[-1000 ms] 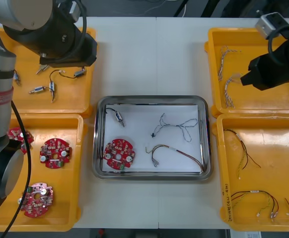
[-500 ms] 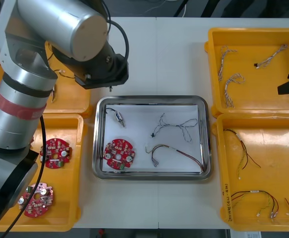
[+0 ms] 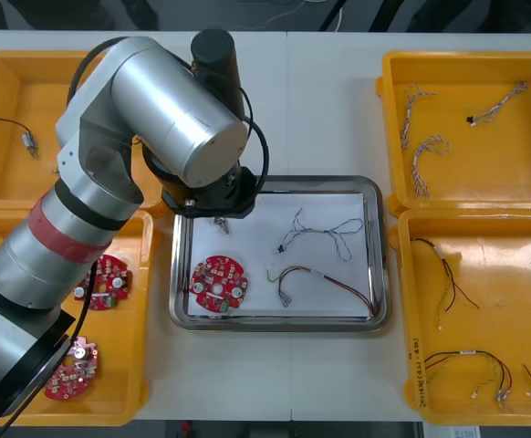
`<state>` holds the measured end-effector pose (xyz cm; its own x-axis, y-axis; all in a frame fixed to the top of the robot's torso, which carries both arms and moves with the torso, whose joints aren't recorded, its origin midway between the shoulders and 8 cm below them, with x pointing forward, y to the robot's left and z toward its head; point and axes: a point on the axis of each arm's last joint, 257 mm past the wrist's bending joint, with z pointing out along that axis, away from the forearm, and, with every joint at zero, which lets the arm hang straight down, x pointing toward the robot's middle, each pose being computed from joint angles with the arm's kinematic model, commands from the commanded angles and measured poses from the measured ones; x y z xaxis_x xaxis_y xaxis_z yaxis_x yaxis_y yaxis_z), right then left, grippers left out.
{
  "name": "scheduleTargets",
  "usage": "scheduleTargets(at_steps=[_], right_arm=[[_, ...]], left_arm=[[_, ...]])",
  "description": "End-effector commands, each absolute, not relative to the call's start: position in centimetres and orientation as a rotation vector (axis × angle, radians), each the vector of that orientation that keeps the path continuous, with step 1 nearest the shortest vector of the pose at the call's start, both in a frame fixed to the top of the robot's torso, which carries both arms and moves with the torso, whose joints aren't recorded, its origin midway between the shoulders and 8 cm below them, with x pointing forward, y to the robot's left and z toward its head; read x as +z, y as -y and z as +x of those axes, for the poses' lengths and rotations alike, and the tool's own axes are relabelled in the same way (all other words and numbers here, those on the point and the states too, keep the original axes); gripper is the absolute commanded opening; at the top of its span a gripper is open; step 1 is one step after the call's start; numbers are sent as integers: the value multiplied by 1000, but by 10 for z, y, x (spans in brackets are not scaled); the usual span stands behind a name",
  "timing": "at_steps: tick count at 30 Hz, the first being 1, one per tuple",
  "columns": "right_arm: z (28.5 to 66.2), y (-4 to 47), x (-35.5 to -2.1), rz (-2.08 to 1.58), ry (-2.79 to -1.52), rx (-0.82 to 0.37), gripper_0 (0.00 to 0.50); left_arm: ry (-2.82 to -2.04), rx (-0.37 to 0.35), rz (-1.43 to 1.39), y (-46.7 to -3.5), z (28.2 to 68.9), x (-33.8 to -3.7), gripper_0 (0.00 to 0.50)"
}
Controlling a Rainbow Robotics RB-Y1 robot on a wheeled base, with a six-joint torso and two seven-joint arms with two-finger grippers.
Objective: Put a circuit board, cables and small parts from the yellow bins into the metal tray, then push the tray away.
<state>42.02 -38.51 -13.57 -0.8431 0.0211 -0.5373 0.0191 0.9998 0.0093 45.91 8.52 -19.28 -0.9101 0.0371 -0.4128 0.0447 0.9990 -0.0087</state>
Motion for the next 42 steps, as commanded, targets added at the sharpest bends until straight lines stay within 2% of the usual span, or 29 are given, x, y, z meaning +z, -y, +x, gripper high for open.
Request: scheduleTargets(at_steps=[1, 12, 32, 34, 37, 40, 42], right_arm=[[409, 406, -126, 84, -2545, -58, 500], [400, 398, -129, 85, -2514, -93, 500], [394, 390, -144, 80, -2549, -59, 500], [394, 389, -144, 79, -2550, -57, 500], [393, 388, -146, 77, -2555, -55, 500], [393, 387, -148, 74, -2560, -50, 500], [393, 387, -147, 72, -2559, -49, 500]], left_arm=[[-2728, -30, -1, -75, 445, -208, 0], [-2675, -59, -35, -61, 471, -237, 0], [-2654, -80, -67, -54, 479, -257, 12], [-2652, -81, -69, -53, 479, -257, 90], [-2647, -64, -69, -54, 479, -259, 368], [-2638, -53, -71, -55, 480, -259, 493], [-2637, -52, -74, -55, 480, -259, 500]])
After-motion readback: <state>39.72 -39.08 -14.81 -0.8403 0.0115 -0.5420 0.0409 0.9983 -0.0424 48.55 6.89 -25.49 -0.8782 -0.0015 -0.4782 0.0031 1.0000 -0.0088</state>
